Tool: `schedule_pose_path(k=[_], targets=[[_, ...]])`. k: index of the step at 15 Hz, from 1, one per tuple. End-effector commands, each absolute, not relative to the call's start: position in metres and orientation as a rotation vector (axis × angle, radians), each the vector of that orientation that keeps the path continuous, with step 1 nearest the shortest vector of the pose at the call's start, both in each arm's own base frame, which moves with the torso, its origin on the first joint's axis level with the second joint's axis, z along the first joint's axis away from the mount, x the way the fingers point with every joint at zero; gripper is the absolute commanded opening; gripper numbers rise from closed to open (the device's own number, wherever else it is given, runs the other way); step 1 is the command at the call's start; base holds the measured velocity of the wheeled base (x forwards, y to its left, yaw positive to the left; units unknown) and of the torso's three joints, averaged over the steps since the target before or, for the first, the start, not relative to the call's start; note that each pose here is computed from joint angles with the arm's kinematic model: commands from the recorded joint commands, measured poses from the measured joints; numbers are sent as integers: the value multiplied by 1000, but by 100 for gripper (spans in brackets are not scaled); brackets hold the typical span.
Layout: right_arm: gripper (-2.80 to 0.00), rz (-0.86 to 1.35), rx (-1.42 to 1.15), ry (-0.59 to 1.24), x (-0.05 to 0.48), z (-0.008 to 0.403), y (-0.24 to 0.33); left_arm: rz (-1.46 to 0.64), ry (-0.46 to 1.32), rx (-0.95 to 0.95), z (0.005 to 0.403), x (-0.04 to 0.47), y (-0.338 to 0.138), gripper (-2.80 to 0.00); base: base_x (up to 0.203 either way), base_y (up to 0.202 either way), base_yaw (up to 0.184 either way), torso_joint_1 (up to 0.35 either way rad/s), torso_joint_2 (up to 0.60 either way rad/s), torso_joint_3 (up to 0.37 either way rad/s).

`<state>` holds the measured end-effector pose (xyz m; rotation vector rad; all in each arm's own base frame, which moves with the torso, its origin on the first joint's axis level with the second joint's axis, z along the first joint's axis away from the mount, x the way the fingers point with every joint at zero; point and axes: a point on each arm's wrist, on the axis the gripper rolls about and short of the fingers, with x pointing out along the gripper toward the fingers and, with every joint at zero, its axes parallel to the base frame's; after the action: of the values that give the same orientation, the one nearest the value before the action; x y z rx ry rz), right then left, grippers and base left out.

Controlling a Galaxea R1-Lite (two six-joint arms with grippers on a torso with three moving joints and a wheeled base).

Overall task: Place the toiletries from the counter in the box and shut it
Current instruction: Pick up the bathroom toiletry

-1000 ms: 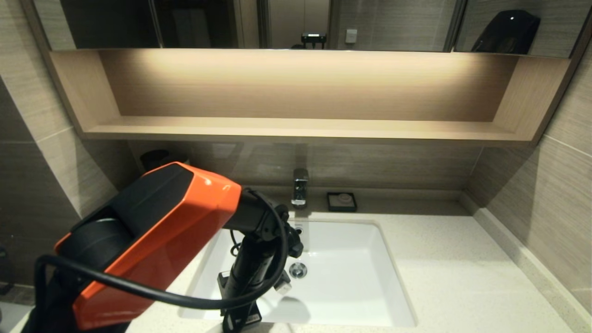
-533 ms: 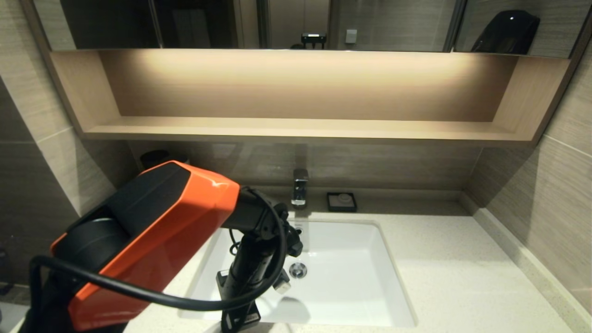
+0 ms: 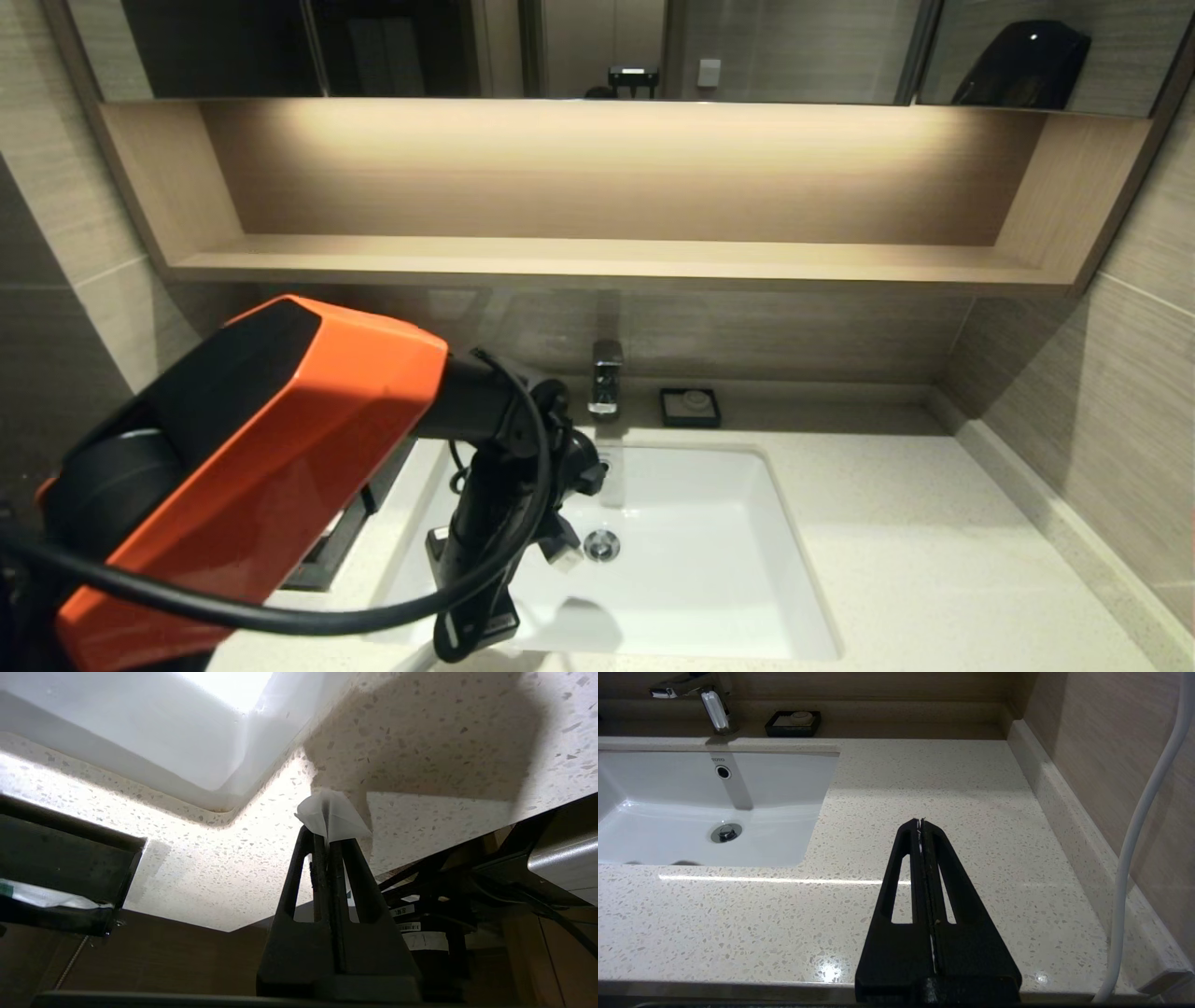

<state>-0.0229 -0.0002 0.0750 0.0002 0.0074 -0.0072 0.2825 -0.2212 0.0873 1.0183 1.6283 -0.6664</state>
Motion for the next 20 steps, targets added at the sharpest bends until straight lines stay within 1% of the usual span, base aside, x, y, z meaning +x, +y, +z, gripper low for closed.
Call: schedule_pose_path(k=[1, 6, 9, 14, 20], targets=[[-280, -8, 0, 8, -23, 75, 0, -638, 1602, 990, 103, 281, -216, -280, 0, 0, 0, 0, 0, 0], [-280, -8, 0, 8, -23, 75, 0, -573, 1599, 925, 133, 278, -211, -280, 0, 0, 0, 0, 0, 0], [-280, -8, 0, 8, -23, 75, 0, -490, 1620, 850, 152, 277, -203, -280, 0, 0, 0, 0, 0, 0], [-280, -6, 0, 8, -23, 75, 0, -313, 1645, 670, 184, 277, -175, -280, 0, 0, 0, 0, 0, 0], [-280, -8, 0, 8, -23, 75, 0, -97, 1629, 410, 205, 285, -131, -280, 0, 0, 0, 0, 0, 0]])
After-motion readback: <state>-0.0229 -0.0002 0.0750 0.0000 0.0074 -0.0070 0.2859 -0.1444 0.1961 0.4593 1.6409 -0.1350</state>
